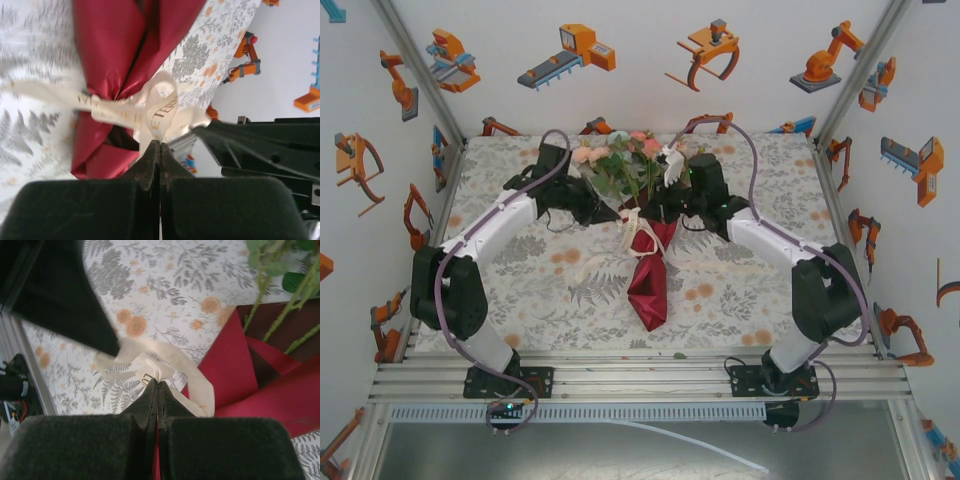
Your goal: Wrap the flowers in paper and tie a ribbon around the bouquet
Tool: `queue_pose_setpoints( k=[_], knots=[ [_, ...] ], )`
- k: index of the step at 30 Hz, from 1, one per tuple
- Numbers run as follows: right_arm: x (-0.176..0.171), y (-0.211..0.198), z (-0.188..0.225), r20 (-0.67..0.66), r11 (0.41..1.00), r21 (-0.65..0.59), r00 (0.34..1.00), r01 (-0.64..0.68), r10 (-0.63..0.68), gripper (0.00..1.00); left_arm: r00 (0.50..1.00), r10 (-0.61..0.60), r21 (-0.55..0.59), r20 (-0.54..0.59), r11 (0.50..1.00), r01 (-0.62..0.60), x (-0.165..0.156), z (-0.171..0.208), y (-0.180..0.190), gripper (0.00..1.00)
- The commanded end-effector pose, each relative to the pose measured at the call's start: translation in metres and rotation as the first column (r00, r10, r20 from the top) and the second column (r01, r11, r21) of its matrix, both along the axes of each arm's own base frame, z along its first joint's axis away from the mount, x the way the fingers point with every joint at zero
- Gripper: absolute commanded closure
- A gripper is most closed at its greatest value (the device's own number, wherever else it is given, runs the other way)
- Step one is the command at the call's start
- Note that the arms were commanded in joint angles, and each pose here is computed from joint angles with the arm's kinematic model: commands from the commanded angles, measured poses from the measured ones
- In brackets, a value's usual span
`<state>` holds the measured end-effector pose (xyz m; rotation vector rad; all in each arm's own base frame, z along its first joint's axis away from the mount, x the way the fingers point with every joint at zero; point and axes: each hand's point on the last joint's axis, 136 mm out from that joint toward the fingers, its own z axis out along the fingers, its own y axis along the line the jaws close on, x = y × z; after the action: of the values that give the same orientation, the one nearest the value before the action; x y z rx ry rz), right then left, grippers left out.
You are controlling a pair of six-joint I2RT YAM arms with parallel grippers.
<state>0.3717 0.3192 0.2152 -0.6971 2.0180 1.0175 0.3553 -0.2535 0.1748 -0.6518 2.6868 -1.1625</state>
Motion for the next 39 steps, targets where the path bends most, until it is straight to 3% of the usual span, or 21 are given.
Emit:
queue_pose_setpoints(
  k=[1, 5, 8, 15, 24, 25, 28, 32, 35, 39],
  knots=[
    [0.017, -0.001, 0.002, -0.037, 0.996, -0.016, 0.995, 0.089, -0.09, 1.0, 0.978, 0.129, -0.063, -0.165, 0.988, -0.141, -0.023, 0.004, -0.007, 1.0],
    [0.015, 0.003, -0.003, -0.075, 0.997, 0.003, 0.994, 0.08, -0.08, 1.0, 0.98, 0.046, -0.102, -0.192, 0.993, -0.067, -0.033, -0.004, -0.047, 1.0],
    [0.013, 0.003, -0.004, -0.079, 0.997, 0.01, 0.994, 0.075, -0.074, 1.0, 0.976, -0.011, -0.063, -0.218, 0.998, -0.003, -0.041, -0.028, -0.066, 1.0],
    [0.001, 0.002, 0.003, -0.076, 0.999, 0.026, 0.996, 0.039, -0.037, 1.0, 0.985, -0.031, 0.184, -0.172, 0.981, 0.063, -0.032, -0.081, -0.041, 1.0],
    [-0.035, 0.004, -0.007, -0.106, 0.997, 0.001, 0.991, -0.081, 0.081, 0.99, 0.991, -0.036, 0.088, -0.125, 0.995, 0.047, -0.009, -0.09, -0.063, 1.0],
    [-0.036, 0.005, -0.008, -0.108, 0.996, -0.003, 0.99, -0.089, 0.088, 0.96, 0.991, -0.03, 0.083, -0.128, 0.996, 0.041, -0.008, -0.092, -0.064, 1.0],
    [-0.03, 0.009, -0.011, -0.128, 0.997, -0.018, 0.989, -0.074, 0.071, 0.75, 0.99, -0.018, 0.061, -0.139, 0.998, 0.027, -0.005, -0.097, -0.067, 1.0],
    [-0.017, 0.009, 0.001, -0.11, 0.998, -0.051, 0.993, -0.047, 0.041, 0.7, 0.99, -0.006, 0.072, -0.144, 0.997, 0.016, -0.004, -0.103, -0.065, 1.0],
    [-0.017, 0.004, 0.009, -0.088, 0.997, -0.058, 0.995, -0.043, 0.038, 0.57, 0.988, 0.016, 0.088, -0.154, 0.996, -0.003, -0.002, -0.109, -0.06, 1.0],
    [-0.023, -0.01, 0.009, -0.102, 0.996, -0.084, 0.995, -0.023, 0.014, 0.52, 0.987, 0.035, 0.097, -0.159, 0.995, -0.019, 0.001, -0.113, -0.055, 1.0]
  ],
)
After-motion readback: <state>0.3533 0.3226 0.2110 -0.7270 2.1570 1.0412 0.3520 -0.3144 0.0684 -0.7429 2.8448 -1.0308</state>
